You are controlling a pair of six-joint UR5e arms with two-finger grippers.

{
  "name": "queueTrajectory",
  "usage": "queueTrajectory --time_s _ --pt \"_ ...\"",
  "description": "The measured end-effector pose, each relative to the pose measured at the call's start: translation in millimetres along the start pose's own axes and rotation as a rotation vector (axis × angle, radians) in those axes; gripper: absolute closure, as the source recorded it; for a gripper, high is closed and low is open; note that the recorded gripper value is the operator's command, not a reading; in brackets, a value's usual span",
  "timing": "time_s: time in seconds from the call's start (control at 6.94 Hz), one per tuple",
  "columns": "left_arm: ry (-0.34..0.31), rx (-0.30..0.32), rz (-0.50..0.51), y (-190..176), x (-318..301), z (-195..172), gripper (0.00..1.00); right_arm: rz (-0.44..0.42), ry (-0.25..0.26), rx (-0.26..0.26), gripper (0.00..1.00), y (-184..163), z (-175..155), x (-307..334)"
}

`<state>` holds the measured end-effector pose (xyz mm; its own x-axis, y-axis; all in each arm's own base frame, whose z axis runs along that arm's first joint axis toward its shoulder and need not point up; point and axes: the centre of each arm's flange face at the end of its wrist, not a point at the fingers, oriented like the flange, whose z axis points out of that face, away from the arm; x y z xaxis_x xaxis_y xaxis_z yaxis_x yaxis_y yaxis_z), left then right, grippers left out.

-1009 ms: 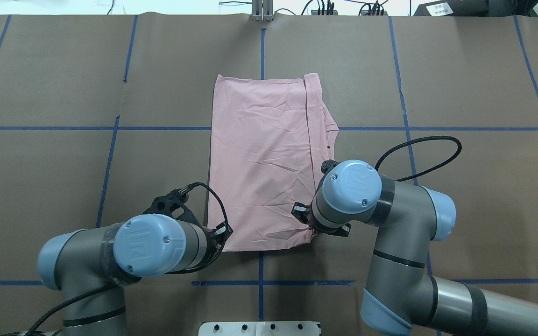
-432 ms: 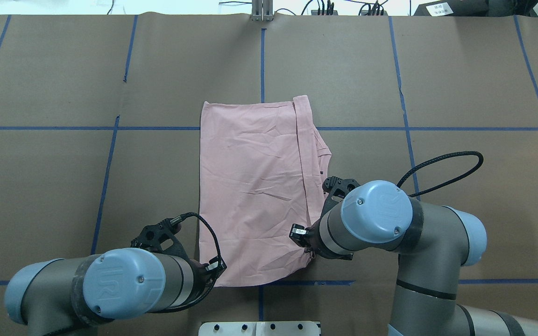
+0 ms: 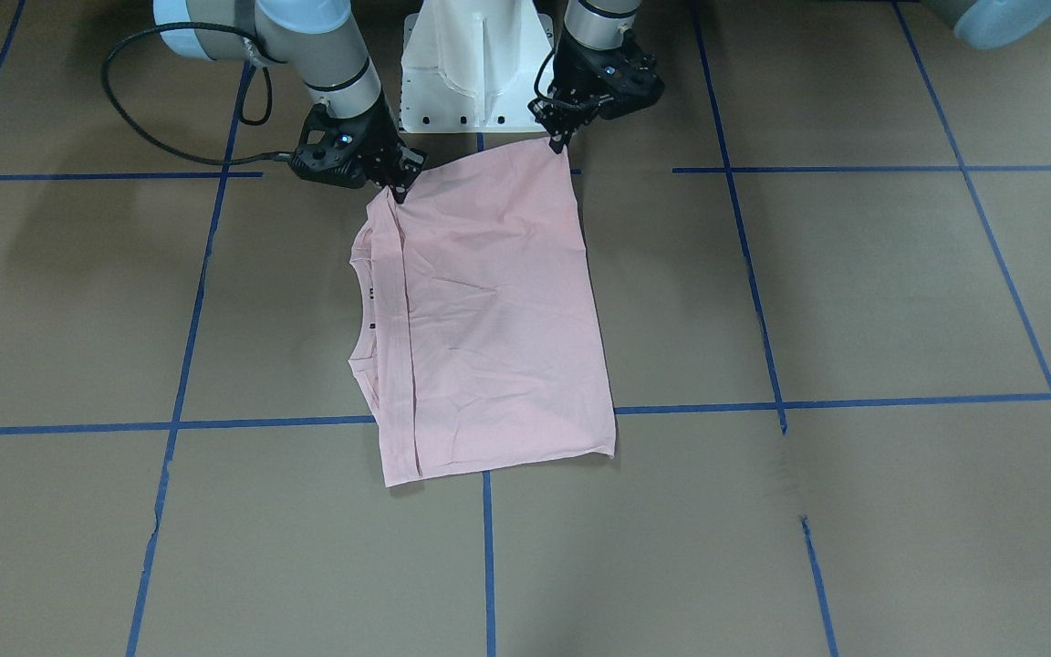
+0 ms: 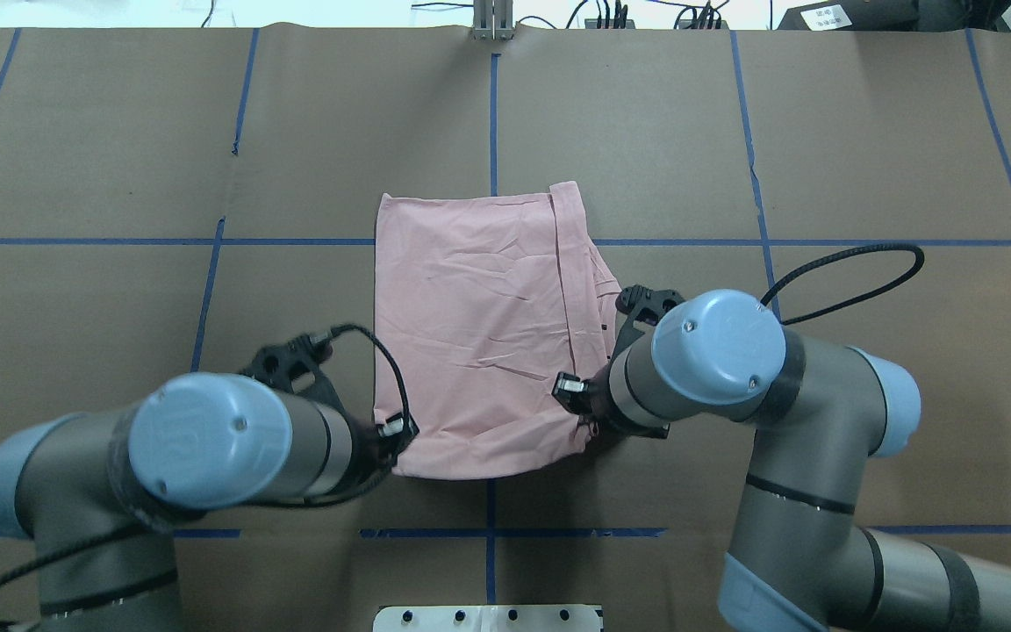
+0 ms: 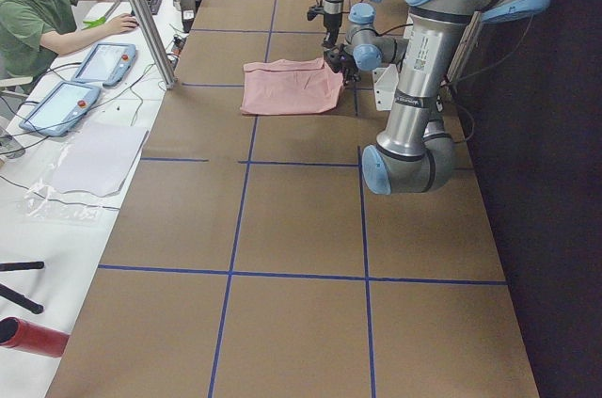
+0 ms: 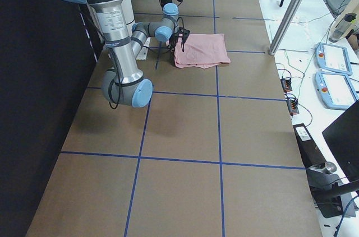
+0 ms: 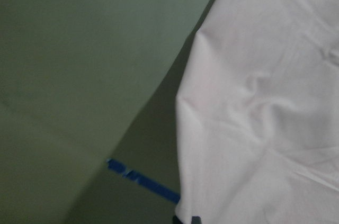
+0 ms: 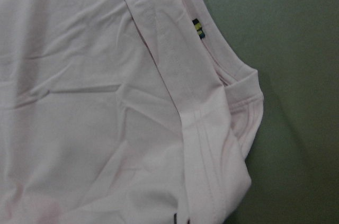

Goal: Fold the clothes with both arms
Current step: 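Lift the near edge with both grippers and fold it away from the robot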

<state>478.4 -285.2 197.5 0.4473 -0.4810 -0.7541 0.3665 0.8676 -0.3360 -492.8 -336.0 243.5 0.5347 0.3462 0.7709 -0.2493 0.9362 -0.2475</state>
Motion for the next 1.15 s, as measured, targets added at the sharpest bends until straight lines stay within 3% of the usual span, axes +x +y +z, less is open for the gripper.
queueTrajectory --time_s 0.43,0.72,0.86,1.01,1.15 --pt "0.033 0.09 0.027 -67.3 27.1 16.5 1.0 0.024 -0.11 0.08 1.0 -77.1 21.3 -35.5" --pt "0.069 0.121 0.011 -99.5 36.8 32.9 1.0 0.047 -0.124 0.119 1.0 -116.3 30.9 -50.0" --pt "0.083 0.163 -0.013 -134.4 52.6 39.9 0.72 0.068 -0.115 0.142 1.0 -140.3 35.5 -64.5" --pt "0.088 0.213 -0.032 -181.4 72.3 57.4 0.01 0.091 -0.104 0.163 0.99 -165.8 40.3 -80.1" --pt "0.097 0.254 -0.028 -228.7 87.6 83.2 0.0 0.109 -0.104 0.182 0.01 -191.4 48.0 -93.3"
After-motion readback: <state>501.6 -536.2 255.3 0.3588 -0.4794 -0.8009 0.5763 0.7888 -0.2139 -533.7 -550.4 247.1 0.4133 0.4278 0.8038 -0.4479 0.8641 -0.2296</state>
